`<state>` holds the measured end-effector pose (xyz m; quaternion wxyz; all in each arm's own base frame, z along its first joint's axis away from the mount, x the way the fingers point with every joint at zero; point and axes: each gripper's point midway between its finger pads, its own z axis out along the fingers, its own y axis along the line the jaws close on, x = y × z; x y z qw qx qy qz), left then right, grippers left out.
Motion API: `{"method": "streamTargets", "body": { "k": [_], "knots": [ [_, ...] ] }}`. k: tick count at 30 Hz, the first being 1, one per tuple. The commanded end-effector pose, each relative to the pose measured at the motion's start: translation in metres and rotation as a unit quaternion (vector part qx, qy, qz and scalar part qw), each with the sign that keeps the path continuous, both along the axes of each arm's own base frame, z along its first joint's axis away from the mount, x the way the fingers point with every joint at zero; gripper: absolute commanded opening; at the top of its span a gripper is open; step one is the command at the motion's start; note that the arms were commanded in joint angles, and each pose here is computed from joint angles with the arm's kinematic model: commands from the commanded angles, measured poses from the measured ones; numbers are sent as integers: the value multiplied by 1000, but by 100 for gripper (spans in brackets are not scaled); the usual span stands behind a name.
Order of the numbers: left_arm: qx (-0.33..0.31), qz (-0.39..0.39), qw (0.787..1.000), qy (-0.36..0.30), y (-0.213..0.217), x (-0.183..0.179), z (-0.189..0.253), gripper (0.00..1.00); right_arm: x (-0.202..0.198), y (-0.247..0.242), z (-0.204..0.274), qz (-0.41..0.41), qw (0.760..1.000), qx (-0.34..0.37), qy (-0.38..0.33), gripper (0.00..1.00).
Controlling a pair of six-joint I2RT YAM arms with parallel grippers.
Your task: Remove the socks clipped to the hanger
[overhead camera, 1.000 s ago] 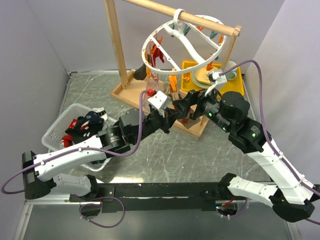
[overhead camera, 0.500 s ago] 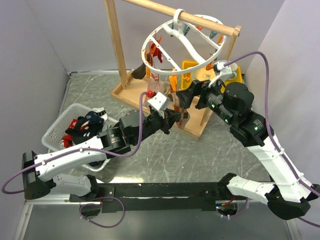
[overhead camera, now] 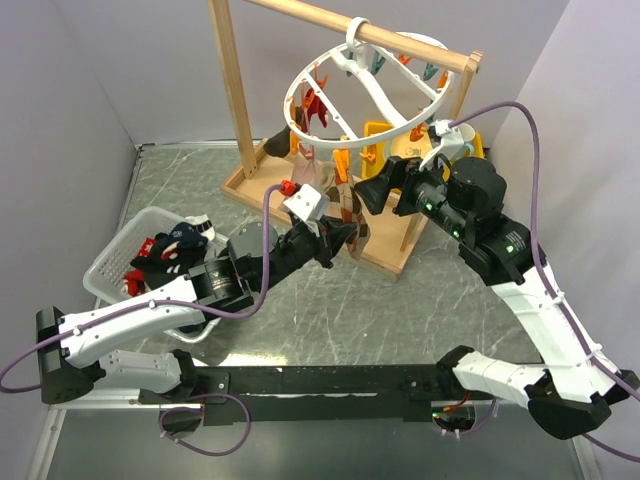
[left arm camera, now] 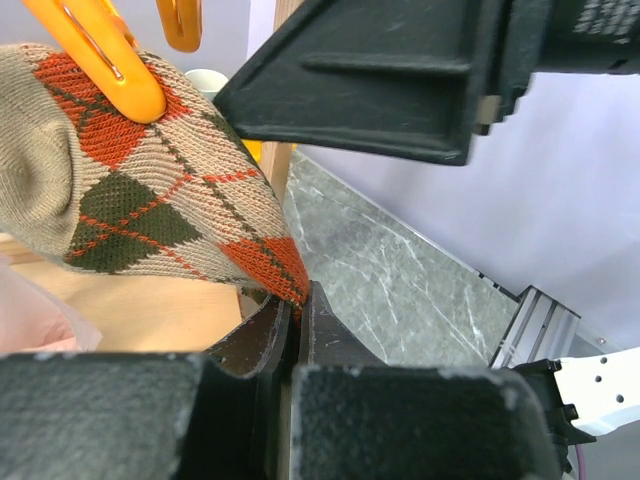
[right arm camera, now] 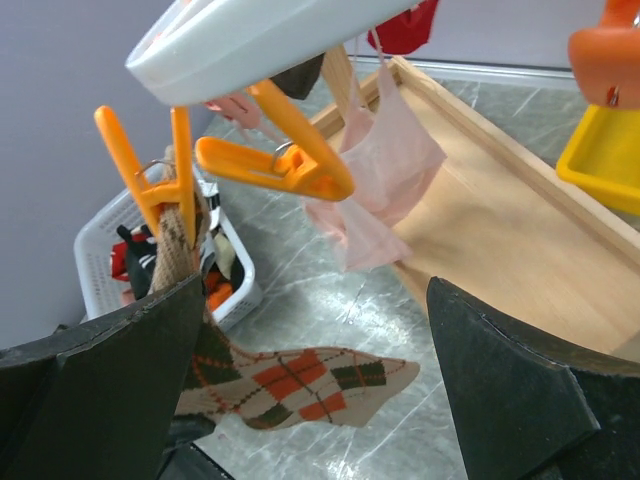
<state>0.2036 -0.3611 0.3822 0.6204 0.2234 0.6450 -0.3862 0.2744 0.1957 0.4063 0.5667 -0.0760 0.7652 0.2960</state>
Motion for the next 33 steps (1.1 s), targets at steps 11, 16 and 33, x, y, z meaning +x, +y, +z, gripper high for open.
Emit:
{"method": "streamTargets", "body": {
  "k": [11,16,33],
  "knots": [
    [-21,-21,1000,4,-6,-10,7,1,-14,20,56,60,995,73,-32,98],
    [-20,-24,1000,6,-7,-11,7,1,-5,34,64,74,993,83,-29,90],
    [-4,-37,999,21,-20,-11,-8,1,12,52,63,78,993,89,-25,50]
  ]
}}
